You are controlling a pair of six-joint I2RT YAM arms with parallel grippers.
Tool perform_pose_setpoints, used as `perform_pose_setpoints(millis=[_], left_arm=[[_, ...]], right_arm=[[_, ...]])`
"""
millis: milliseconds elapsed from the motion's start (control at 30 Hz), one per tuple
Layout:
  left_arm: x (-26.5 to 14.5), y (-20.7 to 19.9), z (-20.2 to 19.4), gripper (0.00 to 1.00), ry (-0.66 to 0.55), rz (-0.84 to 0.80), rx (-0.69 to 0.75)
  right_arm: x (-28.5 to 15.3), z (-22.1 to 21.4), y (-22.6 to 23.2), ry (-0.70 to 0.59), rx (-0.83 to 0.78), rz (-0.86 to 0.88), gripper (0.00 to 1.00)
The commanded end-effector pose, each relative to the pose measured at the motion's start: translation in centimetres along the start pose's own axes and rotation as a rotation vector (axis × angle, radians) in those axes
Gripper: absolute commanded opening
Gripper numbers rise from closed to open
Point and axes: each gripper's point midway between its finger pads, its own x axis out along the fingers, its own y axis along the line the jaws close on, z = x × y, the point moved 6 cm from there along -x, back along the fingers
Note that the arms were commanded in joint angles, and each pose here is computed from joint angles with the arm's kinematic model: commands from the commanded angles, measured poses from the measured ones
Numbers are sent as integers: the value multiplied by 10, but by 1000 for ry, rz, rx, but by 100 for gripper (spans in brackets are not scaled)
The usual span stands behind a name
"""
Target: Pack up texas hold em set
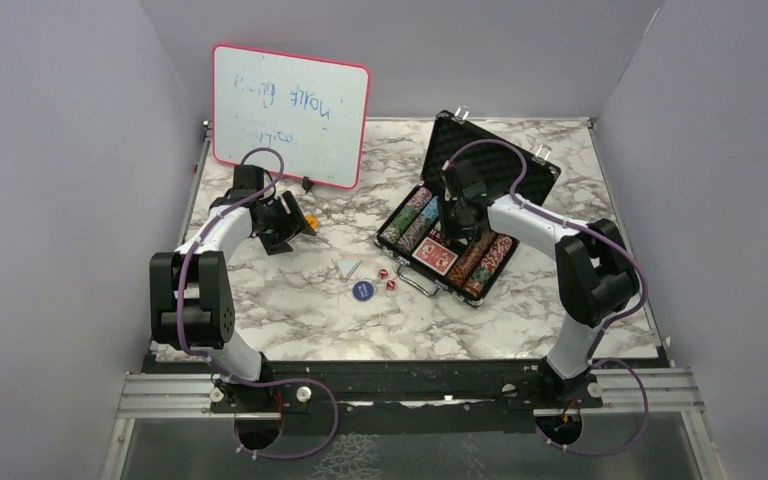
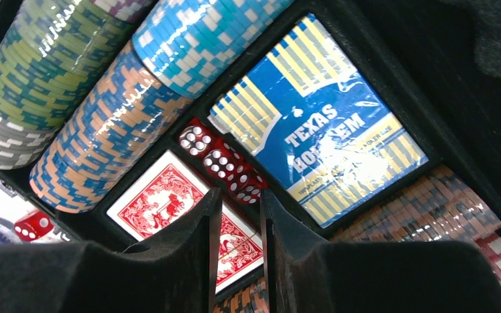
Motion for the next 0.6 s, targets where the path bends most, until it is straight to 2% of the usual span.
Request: perform_pose_setpoints(millis=[0,300,567], left_arm=[[-5,-7,5,71,-30,-30,29],[-5,-7,5,71,-30,-30,28],[-5,-7,5,71,-32,-29,31]], right_arm=[[-13,13,-7,-46,72,-82,31],[-15,10,-8,-53,239,-145,41],[-4,7,-7,-16,279,-172,42]])
